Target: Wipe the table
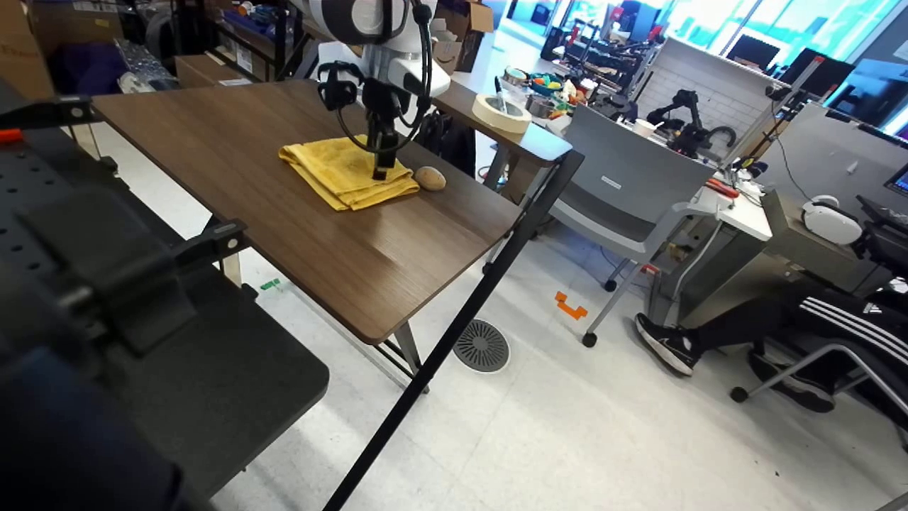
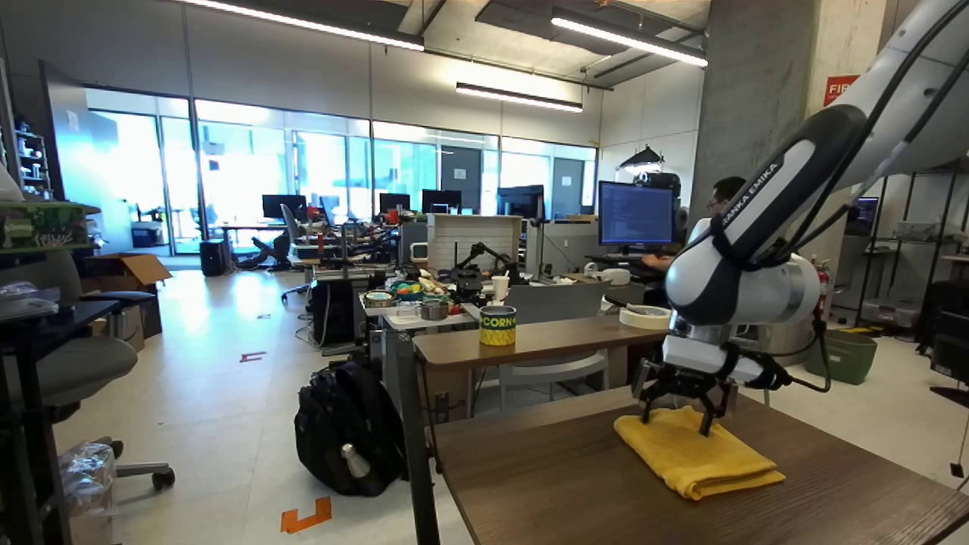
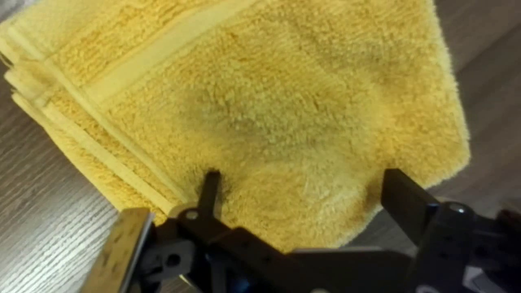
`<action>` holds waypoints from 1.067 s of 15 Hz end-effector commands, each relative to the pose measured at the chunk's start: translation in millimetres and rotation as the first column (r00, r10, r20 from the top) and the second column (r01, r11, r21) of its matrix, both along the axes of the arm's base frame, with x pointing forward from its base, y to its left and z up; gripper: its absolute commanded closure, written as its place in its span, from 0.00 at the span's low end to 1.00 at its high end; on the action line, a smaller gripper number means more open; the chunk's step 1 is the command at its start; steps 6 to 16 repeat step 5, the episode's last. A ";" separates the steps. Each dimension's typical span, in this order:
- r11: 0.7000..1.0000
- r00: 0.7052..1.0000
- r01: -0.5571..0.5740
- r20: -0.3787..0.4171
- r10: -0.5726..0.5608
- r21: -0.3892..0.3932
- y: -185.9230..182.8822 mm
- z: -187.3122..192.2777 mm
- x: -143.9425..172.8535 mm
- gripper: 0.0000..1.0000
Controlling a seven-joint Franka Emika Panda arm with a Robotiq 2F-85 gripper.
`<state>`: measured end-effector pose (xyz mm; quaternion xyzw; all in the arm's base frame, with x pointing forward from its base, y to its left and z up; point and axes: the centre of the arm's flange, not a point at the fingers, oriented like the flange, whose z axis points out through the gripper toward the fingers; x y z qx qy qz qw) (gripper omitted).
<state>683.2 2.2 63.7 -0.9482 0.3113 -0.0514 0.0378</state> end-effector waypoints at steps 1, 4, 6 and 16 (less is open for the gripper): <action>0.993 0.987 0.008 0.160 -0.028 0.120 -4.2 57.0 -61.9 0.00; 0.995 0.983 0.026 0.176 -0.042 0.091 1.9 41.2 -20.7 0.00; 0.995 0.981 0.026 0.187 -0.044 0.099 2.0 48.4 -25.9 0.00; 0.995 0.981 0.026 0.187 -0.044 0.099 2.0 48.4 -25.9 0.00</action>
